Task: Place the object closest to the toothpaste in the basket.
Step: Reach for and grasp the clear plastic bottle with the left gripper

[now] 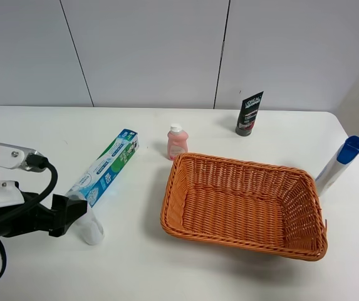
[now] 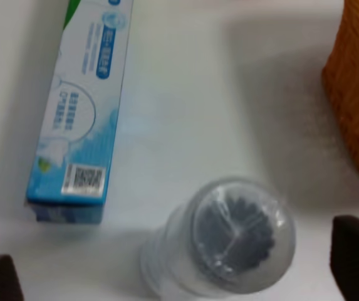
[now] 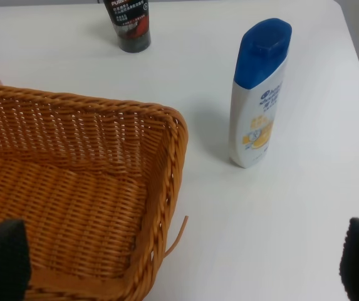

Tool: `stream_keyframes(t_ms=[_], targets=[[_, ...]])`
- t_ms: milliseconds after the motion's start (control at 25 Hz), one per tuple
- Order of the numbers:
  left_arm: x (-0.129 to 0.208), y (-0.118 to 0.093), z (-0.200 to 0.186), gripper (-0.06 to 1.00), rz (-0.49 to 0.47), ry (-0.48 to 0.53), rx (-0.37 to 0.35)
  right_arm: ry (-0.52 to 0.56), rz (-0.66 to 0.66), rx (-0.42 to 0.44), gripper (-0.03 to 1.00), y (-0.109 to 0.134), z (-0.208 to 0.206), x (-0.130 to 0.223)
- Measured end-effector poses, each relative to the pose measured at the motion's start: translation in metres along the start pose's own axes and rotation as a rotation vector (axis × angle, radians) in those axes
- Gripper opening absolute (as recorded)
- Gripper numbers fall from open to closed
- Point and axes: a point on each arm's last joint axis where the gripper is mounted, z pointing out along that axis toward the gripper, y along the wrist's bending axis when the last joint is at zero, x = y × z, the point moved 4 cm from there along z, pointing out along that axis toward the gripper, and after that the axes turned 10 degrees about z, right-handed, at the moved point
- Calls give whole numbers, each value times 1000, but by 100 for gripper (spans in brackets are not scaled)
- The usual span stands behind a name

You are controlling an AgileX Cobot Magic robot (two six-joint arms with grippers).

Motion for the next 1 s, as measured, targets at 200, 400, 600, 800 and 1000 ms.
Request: stream_keyframes(t_ms=[200,400,600,800,1000], targets=[[6,-1,12,99,-40,18,9,0,0,0,99,0,0,0],[6,-2,19,99,-64,13,16,0,0,0,99,0,0,0],[12,0,22,99,-65,-15,17,0,0,0,99,0,0,0],[24,4,23,99,-79,-48,13,0,0,0,99,0,0,0],[23,5,23,99,-88,-105,15,0,0,0,99,0,0,0]])
